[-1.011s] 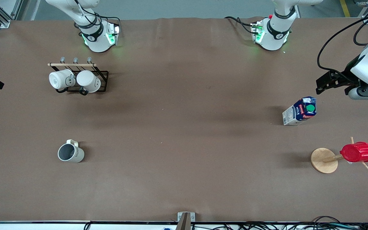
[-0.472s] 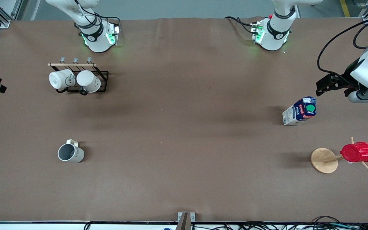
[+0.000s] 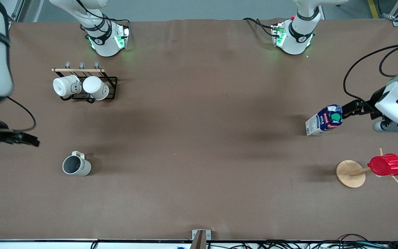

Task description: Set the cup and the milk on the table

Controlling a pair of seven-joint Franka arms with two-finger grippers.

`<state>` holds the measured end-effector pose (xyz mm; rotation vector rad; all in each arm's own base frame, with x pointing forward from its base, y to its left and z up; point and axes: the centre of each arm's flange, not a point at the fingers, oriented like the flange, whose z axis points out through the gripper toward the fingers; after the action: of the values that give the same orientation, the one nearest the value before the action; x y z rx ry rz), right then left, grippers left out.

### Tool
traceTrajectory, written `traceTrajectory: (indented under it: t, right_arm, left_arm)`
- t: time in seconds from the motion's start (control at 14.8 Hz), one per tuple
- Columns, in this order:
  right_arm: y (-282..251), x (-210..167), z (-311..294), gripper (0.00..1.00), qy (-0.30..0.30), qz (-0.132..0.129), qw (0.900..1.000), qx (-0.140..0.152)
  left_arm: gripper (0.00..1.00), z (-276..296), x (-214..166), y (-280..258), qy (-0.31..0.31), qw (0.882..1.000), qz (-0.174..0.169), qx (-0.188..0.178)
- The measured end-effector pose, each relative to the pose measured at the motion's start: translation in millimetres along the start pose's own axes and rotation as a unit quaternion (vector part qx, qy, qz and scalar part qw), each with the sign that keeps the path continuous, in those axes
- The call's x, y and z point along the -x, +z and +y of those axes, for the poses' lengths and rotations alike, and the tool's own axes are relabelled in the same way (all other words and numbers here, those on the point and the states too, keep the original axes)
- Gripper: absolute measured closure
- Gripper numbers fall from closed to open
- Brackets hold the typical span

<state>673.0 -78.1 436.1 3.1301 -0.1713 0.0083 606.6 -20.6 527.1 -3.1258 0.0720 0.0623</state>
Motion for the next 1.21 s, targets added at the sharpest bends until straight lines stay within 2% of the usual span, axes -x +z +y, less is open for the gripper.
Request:
traceTrajectory:
  t: [0.2,0.4,0.67,1.01,1.21]
  right_arm:
    - [76,-21,-12,0.0,-0.013,0.001,1.0,0.003]
    - [128,-29,-19,0.0,-0.04,0.006,0.999,0.006]
    - [173,-30,-18,0.0,-0.055,0.015,0.998,0.011]
    - [196,-25,-18,0.04,-0.061,0.017,0.998,0.013]
    - [202,-22,-20,0.33,-0.064,0.016,0.998,0.013]
  left_arm:
    - [0.01,-19,-8,46,-0.007,1.0,-0.002,0.001]
    - [0.01,-18,-3,90,-0.006,1.0,-0.011,0.001]
    - [0.02,-21,8,134,-0.008,1.0,-0.015,0.001]
    - [0.03,-23,23,169,-0.01,0.999,-0.034,0.002]
    - [0.04,-22,31,181,-0.01,0.999,-0.045,0.002]
